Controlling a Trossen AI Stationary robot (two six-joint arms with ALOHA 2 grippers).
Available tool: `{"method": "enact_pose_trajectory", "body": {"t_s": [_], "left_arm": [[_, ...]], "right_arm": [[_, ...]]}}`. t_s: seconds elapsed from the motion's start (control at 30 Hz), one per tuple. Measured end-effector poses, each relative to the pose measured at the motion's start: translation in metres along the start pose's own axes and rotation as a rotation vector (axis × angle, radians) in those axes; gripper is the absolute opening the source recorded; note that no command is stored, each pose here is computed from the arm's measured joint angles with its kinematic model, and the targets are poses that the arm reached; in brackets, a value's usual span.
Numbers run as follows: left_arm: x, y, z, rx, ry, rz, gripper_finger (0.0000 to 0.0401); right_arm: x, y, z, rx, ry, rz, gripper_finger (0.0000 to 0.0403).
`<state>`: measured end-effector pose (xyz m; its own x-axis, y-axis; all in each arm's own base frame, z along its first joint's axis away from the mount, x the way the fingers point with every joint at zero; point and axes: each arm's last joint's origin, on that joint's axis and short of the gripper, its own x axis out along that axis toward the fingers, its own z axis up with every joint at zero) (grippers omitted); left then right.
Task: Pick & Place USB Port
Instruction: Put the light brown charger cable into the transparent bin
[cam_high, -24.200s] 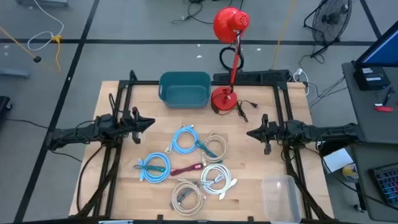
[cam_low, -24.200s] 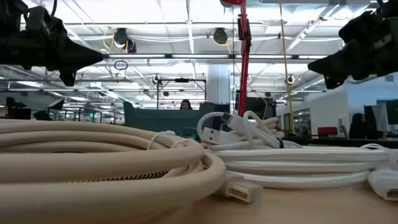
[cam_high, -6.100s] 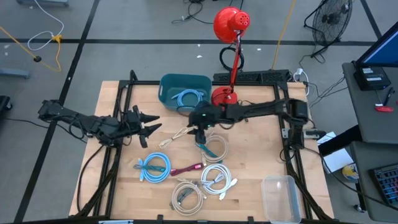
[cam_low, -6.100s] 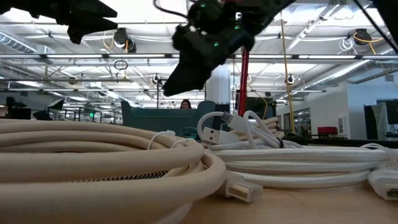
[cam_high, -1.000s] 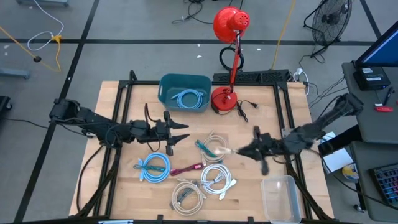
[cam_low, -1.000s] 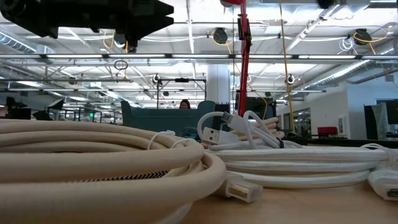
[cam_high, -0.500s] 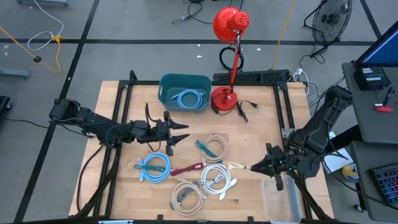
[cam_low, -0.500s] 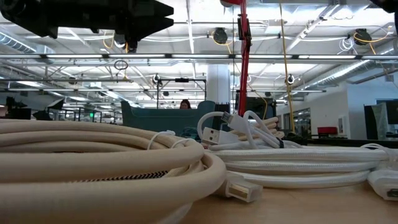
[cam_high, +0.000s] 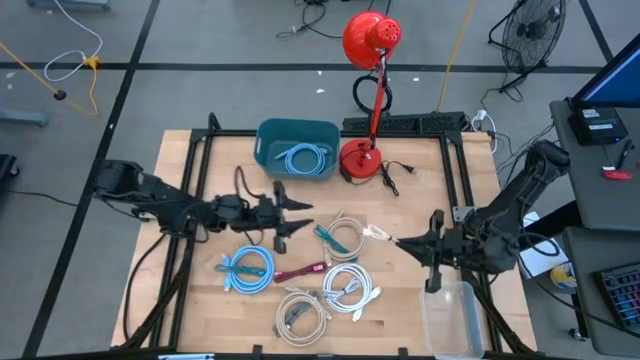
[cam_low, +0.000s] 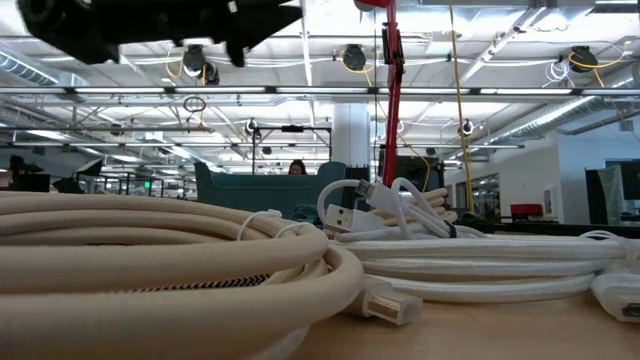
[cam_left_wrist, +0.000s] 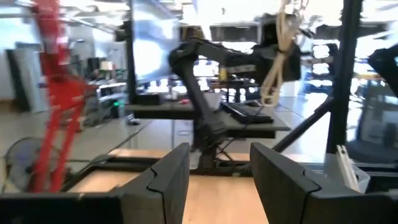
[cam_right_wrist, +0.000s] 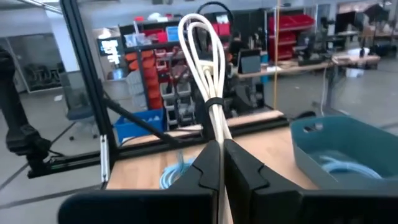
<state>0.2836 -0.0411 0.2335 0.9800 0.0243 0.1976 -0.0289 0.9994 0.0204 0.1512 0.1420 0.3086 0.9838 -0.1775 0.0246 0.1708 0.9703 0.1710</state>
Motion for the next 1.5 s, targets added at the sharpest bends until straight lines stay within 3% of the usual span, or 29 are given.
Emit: {"method": "enact_pose_trajectory", "body": {"t_s": [0.2, 0.4, 0.97, 1.5], "left_arm": [[0.053, -0.013, 0.003, 0.057, 0.019, -0.091, 0.0172], [0.072, -0.015, 0.02, 0.093, -0.051, -0.115, 0.0172], [0.074, -0.02, 0.02, 0.124, -0.025, -0.137, 0.0172], [0.074, -0.019, 0.02, 0.113, -0.021, -0.104, 0.0157]], "right_arm": [[0.017, -0.004, -0.004, -0.028, 0.007, -0.004, 0.0], [0.036, -0.005, -0.01, -0.038, -0.002, 0.047, 0.0], [0.096, -0.023, -0.029, 0.034, -0.046, 0.092, 0.0], [0.102, -0.024, -0.033, 0.032, -0.046, 0.102, 0.0]]}}
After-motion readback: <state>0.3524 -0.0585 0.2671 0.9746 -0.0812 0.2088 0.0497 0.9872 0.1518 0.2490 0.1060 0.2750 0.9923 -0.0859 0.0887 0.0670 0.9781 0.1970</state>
